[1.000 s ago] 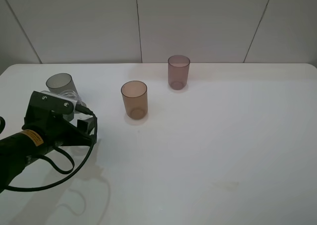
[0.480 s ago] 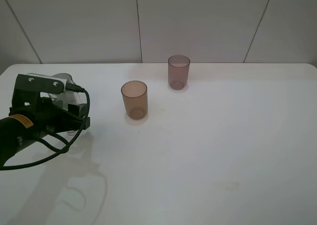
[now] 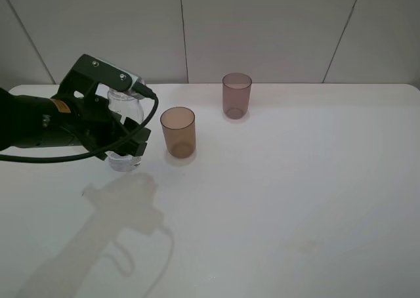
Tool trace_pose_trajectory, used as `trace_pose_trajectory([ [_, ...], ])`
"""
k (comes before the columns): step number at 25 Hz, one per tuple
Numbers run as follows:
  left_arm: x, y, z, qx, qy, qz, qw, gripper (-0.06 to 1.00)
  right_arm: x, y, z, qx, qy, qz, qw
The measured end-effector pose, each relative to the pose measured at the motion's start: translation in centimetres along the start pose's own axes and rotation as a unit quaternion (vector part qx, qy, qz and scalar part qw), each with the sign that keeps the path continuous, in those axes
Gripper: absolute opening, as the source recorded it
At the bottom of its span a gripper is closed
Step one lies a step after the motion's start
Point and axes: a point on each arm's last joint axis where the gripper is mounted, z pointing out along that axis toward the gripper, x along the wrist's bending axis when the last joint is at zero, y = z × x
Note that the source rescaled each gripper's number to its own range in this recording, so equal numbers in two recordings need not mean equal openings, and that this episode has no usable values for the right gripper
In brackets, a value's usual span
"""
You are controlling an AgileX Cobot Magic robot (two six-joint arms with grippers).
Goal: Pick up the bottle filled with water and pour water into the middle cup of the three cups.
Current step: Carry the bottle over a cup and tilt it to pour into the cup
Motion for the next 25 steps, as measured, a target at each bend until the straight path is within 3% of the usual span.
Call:
trace_pose_trajectory([
  [5, -0.3, 2.5, 0.1, 0.018, -0.034, 0.048, 0.998, 0.01, 0.0, 0.0, 0.0, 0.0, 0.0, 0.0, 1.0],
  [12, 0.0, 4.1, -0.1, 0.057, -0.061, 0.157, 0.984, 0.01, 0.0, 0.0, 0.0, 0.0, 0.0, 0.0, 1.0],
  [16, 1.5, 3.7, -0.2, 0.093, -0.046, 0.205, 0.973, 0.01, 0.0, 0.0, 0.0, 0.0, 0.003, 0.001, 1.0],
  [19, 3.5, 3.8, -0.3, 0.118, -0.009, 0.221, 0.968, 0.01, 0.0, 0.0, 0.0, 0.0, 0.0, 0.0, 1.0],
  [25, 5.0, 5.9, -0.2, 0.103, 0.045, 0.267, 0.957, 0.01, 0.0, 0.0, 0.0, 0.0, 0.0, 0.0, 1.0],
])
